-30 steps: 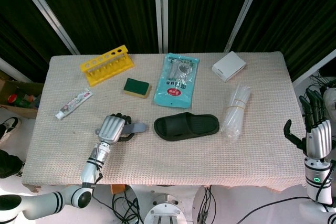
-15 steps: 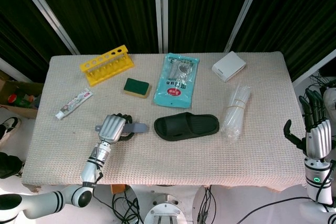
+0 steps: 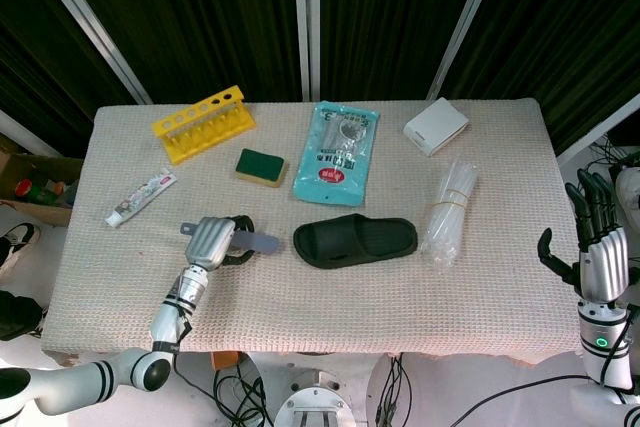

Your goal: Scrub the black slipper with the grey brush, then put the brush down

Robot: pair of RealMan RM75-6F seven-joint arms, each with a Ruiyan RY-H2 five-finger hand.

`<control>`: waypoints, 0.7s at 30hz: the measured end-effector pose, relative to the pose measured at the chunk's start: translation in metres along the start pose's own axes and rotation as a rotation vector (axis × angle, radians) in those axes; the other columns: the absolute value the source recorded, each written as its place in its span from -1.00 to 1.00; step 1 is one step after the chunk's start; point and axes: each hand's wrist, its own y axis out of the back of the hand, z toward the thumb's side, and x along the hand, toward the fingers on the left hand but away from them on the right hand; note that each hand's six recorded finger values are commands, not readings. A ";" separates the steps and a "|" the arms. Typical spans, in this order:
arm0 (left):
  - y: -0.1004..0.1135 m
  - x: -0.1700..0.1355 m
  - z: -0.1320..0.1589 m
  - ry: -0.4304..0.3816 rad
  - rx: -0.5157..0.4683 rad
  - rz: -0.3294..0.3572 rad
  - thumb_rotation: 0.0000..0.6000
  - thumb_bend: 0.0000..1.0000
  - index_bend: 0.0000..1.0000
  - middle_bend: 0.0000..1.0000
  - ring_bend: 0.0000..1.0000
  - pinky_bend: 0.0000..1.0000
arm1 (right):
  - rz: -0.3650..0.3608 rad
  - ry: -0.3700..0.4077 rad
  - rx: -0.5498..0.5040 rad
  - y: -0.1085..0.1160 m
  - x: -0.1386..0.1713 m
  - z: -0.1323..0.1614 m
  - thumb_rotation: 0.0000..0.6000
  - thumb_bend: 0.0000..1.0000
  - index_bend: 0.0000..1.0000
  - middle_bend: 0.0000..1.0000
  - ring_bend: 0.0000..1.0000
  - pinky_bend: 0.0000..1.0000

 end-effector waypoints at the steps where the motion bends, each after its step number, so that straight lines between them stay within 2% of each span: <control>1: 0.000 0.000 0.000 0.000 -0.011 -0.004 1.00 0.10 0.43 0.44 0.22 0.41 | 0.000 0.000 0.000 0.000 0.000 0.000 1.00 0.23 -1.00 -1.00 -1.00 -1.00; 6: 0.002 0.000 -0.001 0.009 -0.072 -0.020 1.00 0.13 0.52 0.53 0.31 0.50 | 0.003 0.002 0.001 -0.001 0.000 0.000 1.00 0.23 -1.00 -1.00 -1.00 -1.00; 13: 0.008 0.001 -0.001 0.022 -0.148 -0.010 1.00 0.14 0.66 0.70 0.47 0.64 | 0.004 0.000 0.001 -0.001 0.000 0.000 1.00 0.23 -1.00 -1.00 -1.00 -1.00; 21: 0.013 0.001 0.000 0.029 -0.256 -0.007 1.00 0.17 0.77 0.87 0.61 0.69 | 0.004 -0.001 0.000 -0.001 0.001 -0.001 1.00 0.23 -1.00 -1.00 -1.00 -1.00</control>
